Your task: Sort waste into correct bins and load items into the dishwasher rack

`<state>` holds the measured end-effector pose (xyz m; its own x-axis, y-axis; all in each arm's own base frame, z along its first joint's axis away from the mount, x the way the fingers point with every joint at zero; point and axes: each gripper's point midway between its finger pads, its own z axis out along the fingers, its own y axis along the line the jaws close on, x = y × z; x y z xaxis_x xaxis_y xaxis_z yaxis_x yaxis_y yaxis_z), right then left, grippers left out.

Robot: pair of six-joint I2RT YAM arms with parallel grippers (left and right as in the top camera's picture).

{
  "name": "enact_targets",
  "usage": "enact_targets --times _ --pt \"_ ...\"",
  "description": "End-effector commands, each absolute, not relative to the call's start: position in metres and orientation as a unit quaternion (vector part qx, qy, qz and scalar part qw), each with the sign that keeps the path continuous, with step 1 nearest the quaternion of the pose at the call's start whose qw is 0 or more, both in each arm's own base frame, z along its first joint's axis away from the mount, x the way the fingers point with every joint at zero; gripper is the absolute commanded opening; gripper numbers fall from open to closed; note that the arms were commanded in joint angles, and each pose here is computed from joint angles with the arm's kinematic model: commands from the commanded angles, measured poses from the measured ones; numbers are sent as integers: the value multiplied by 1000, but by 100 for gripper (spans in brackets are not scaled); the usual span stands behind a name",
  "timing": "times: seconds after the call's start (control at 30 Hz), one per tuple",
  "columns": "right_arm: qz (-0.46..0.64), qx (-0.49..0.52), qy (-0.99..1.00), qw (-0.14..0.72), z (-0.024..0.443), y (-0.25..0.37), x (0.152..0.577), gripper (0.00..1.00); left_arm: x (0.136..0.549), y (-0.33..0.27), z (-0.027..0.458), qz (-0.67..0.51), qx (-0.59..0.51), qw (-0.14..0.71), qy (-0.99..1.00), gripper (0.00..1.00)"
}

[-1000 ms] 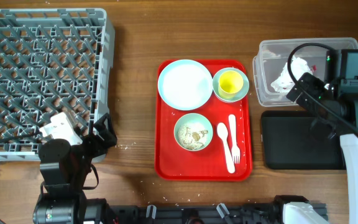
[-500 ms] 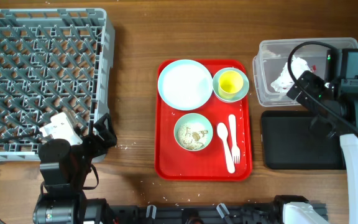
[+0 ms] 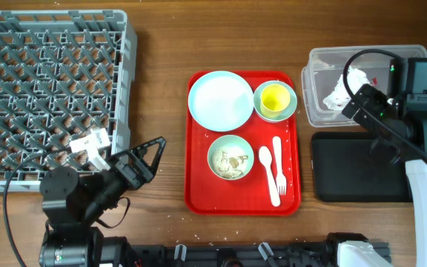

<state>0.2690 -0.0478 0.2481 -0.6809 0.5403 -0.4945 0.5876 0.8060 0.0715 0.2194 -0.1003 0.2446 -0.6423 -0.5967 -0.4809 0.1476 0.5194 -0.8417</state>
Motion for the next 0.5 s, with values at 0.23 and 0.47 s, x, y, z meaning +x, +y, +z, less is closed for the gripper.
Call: enact_targets --times 0.23,0.47 --pt "-56 319 910 257 247 -52 265 100 226 -129 279 -499 -41 378 779 99" --pt "-56 319 910 257 247 -52 265 100 277 -127 249 -257 -52 319 911 99"
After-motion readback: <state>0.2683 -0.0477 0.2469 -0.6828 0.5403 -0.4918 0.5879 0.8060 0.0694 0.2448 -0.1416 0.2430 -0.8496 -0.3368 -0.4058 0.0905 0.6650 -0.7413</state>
